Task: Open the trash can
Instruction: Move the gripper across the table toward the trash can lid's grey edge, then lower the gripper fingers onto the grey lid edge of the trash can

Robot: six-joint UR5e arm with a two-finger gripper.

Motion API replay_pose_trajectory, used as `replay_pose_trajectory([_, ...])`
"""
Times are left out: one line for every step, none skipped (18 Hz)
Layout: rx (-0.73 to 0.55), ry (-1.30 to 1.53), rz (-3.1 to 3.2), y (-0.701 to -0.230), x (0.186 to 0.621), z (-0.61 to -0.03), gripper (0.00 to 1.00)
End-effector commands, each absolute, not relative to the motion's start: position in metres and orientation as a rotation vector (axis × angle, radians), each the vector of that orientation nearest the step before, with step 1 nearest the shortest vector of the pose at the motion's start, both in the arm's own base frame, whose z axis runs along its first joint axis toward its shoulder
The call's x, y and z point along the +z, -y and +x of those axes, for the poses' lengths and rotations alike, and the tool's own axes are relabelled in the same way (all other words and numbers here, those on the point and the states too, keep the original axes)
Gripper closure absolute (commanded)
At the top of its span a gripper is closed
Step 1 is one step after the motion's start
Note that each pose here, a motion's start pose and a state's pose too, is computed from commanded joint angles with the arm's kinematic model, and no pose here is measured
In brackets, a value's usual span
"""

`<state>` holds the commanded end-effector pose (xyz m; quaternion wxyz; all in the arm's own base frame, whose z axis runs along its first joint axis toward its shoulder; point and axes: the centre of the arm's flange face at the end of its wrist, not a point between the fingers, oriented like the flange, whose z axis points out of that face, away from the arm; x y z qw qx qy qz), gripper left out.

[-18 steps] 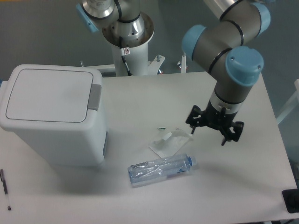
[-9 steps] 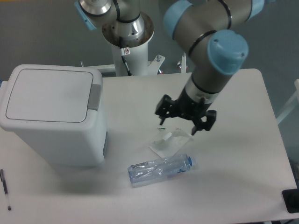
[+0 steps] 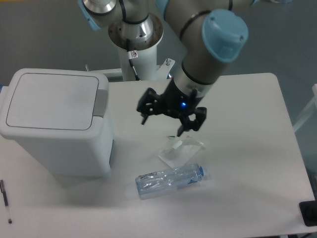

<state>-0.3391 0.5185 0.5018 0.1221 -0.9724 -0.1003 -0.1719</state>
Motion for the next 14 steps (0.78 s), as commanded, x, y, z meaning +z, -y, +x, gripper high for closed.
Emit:
replay_pose_trajectory([-0.511, 0.3, -2.83, -0.519, 0.504, -0.336, 0.0])
replay_pose_trajectory([-0.52, 0.312, -2.83, -0.519, 0.504, -0.333, 0.0])
replay_pose_trajectory([-0.531, 0.323, -2.835, -0.517, 0.502, -0.329, 0.0])
replay_pose_trajectory([-0.533, 0.324, -2.837, -0.512, 0.501, -0.323, 0.0])
replay_pose_trajectory([-0.543, 0.324, -2.838, -0.508, 0.498, -0.317, 0.0])
replay_pose_trajectory([-0.548, 0.323, -2.841, -0.505, 0.496, -0.312, 0.0])
replay_pose_trajectory([-0.552, 0.328, -2.847, -0.504, 0.495, -0.311, 0.0])
replay_pose_trajectory([-0.559, 0.33, -2.85, -0.504, 0.492, -0.311, 0.0])
replay_pose_trajectory([-0.563, 0.336, -2.852, -0.504, 0.491, -0.31, 0.0])
replay_pose_trajectory([-0.566, 0.351, -2.852, -0.505, 0.491, -0.309, 0.0])
replay_pose_trajectory([-0.568, 0.358, -2.854, -0.507, 0.49, -0.305, 0.0])
replay_pose_trajectory([-0.565, 0.362, -2.857, -0.509, 0.491, -0.303, 0.0])
replay_pose_trajectory([-0.567, 0.37, -2.862, -0.51, 0.489, -0.302, 0.0])
replay_pose_trajectory([-0.574, 0.377, -2.867, -0.511, 0.485, -0.303, 0.0])
